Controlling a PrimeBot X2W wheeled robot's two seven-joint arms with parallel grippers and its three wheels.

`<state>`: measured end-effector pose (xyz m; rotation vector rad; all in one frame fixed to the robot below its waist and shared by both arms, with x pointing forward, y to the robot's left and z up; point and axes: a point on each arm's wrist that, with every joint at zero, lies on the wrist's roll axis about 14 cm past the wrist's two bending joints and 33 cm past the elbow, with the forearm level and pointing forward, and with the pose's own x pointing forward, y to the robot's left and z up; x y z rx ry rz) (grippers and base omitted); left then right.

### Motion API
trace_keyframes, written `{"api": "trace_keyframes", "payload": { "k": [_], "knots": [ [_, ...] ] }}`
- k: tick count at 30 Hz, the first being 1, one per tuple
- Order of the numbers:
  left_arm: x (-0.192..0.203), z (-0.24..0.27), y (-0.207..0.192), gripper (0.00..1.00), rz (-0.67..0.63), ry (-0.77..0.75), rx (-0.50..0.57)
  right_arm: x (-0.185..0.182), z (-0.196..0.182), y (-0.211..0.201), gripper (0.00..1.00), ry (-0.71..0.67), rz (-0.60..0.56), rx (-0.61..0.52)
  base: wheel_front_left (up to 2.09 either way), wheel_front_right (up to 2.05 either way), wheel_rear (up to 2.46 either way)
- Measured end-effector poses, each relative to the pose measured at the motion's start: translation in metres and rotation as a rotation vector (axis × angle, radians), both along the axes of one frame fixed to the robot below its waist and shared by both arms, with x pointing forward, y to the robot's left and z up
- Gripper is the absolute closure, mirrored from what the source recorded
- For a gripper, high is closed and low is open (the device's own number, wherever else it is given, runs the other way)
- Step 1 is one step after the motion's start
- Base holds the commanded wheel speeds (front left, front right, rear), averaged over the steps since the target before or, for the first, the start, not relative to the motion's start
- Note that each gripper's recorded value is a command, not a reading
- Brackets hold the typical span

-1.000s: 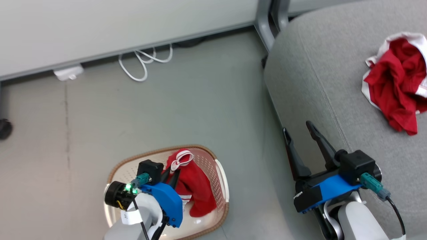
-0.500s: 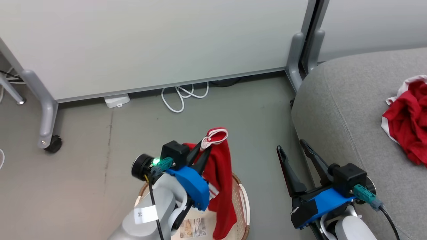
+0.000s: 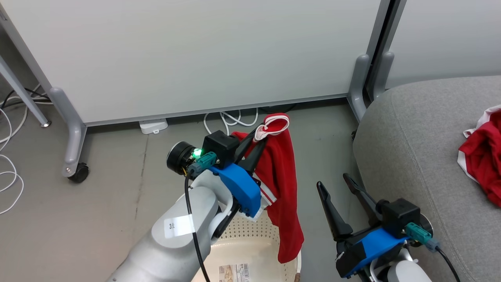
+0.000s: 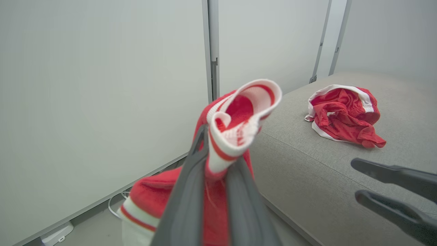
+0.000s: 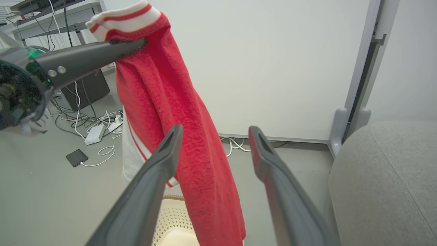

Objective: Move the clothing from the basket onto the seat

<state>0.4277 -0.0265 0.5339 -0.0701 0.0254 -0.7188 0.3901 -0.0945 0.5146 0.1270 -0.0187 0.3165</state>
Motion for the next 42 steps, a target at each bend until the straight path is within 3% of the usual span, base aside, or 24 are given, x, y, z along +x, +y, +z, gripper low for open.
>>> {"api": "trace_keyframes", "payload": {
  "k": [17, 32, 42],
  "knots": [
    [0.0, 0.01, -0.013, 1.0, -0.027, -0.006, -0.014, -0.003, -0.011, 0.015, 0.0, 0.034, 0.054, -0.026, 0.0, 0.0, 0.0],
    [-0.004, 0.006, -0.017, 1.0, -0.055, 0.007, -0.008, 0.038, -0.027, 0.038, 0.0, 0.088, 0.134, -0.112, 0.0, 0.0, 0.0],
    [-0.004, 0.004, -0.013, 1.0, -0.046, 0.014, -0.005, 0.049, -0.027, 0.066, 0.0, 0.108, 0.212, -0.081, 0.0, 0.0, 0.0]
  ]
}}
